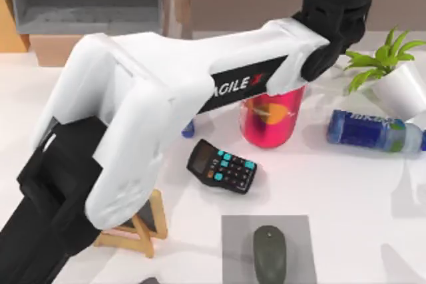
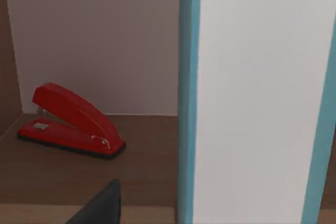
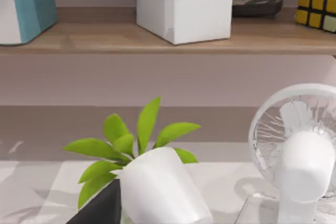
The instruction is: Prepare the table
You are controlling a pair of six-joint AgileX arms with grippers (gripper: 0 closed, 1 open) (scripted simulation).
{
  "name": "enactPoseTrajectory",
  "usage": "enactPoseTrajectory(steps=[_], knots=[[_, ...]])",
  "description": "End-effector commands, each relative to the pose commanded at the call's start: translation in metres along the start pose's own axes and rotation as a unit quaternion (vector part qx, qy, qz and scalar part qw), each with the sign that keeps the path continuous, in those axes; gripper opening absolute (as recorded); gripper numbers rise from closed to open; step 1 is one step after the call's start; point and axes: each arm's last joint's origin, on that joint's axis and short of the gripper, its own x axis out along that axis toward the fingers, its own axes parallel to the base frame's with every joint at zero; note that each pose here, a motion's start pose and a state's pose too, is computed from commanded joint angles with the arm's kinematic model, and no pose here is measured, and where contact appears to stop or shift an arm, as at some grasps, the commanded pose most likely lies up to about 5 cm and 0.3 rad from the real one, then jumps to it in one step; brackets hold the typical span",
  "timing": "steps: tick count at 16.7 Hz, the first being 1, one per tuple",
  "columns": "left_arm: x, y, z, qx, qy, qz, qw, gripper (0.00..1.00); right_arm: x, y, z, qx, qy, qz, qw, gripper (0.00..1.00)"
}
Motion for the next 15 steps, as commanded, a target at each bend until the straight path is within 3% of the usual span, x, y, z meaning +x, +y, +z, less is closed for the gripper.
enactPoseTrajectory(steps=[9,15], knots=[[0.023,0.010,-0.004,0.000,0.000,0.000,1.000,1.00,0.000,0.000,0.000,0.000,0.000,0.000,1.000,1.00],[0.023,0.010,-0.004,0.000,0.000,0.000,1.000,0.55,0.000,0.000,0.000,0.000,0.000,0.000,1.000,1.00]])
